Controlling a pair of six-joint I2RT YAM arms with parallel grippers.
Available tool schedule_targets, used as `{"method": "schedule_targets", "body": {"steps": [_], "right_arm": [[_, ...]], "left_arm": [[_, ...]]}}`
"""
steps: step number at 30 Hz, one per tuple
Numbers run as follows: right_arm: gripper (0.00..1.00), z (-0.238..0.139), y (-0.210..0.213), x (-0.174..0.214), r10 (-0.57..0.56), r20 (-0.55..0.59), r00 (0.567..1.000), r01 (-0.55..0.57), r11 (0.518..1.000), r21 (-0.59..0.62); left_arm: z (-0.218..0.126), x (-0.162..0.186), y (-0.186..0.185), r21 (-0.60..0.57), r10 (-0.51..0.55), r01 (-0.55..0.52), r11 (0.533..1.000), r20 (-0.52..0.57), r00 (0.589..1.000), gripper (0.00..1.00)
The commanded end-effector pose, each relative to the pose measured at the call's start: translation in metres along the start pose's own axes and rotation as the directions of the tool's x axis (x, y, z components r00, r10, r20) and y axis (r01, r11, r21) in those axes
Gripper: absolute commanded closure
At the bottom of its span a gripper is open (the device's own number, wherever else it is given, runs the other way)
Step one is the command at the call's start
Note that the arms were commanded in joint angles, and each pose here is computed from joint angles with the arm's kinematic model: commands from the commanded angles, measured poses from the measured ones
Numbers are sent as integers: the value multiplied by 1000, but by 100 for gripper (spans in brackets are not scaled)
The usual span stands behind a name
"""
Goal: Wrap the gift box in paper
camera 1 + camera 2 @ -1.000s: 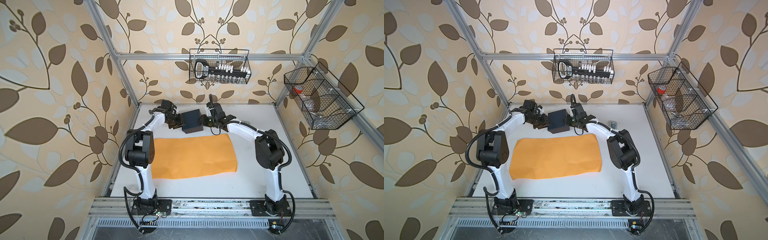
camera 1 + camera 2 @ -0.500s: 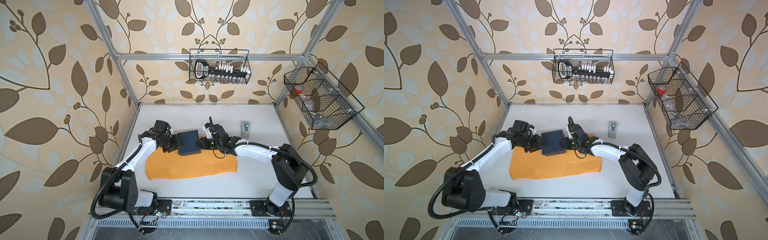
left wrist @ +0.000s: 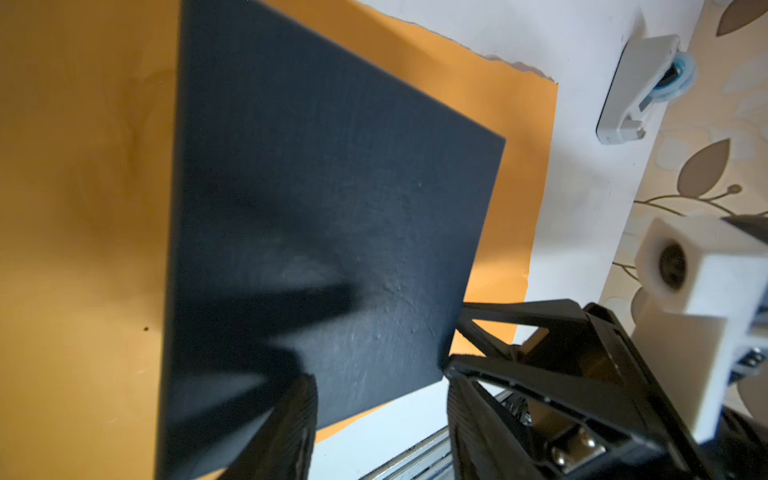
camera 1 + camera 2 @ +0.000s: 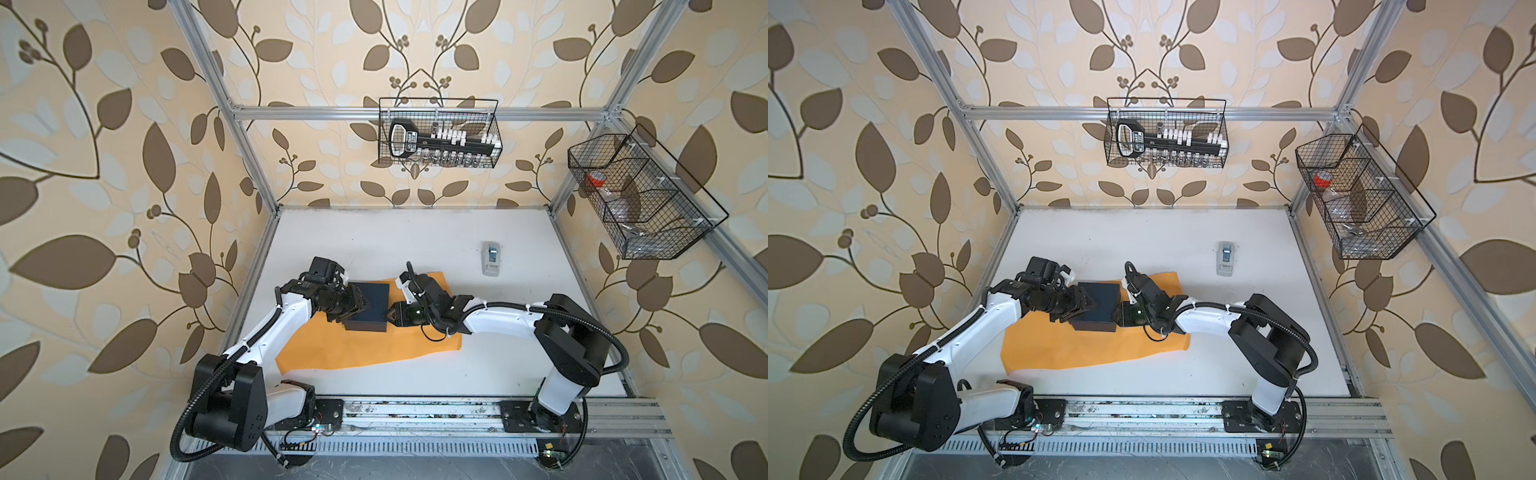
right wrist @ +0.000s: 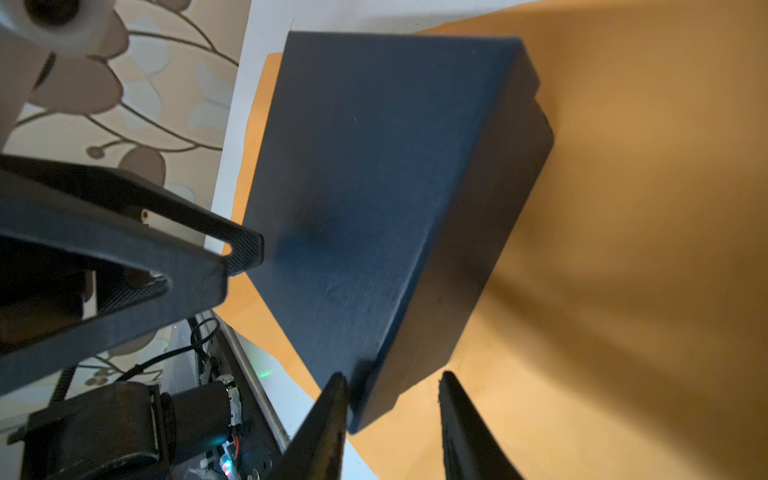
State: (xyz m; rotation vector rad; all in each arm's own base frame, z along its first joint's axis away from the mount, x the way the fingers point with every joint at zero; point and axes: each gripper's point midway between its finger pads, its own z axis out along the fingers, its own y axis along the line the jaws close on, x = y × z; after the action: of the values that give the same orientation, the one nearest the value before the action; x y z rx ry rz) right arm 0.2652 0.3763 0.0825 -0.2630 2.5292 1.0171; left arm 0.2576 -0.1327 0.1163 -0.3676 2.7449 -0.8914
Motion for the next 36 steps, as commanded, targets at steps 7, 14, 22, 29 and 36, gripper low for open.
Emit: {"method": "schedule_targets", "body": {"steps": [7,14,22,29,36], "right_arm": [[50,-25,-67,-32,-24,82,996,4,973,229],[53,-2,-109,-39,33,68,997,-50,964,263],[55,0,-167,-47,198,120,973,-224,935,274],[55,-31,-218,-45,307,192,932,-353,888,294],[55,-69,-246,-41,349,261,900,-420,854,306]], "left_arm": [[-48,-24,13,-205,63,-24,978,187,980,17],[-14,-30,30,-200,30,7,980,180,983,12],[8,-31,35,-192,19,7,981,131,991,11],[31,-35,21,-158,43,-31,987,75,996,10],[63,-37,-5,-126,88,-87,988,2,996,10]]}}
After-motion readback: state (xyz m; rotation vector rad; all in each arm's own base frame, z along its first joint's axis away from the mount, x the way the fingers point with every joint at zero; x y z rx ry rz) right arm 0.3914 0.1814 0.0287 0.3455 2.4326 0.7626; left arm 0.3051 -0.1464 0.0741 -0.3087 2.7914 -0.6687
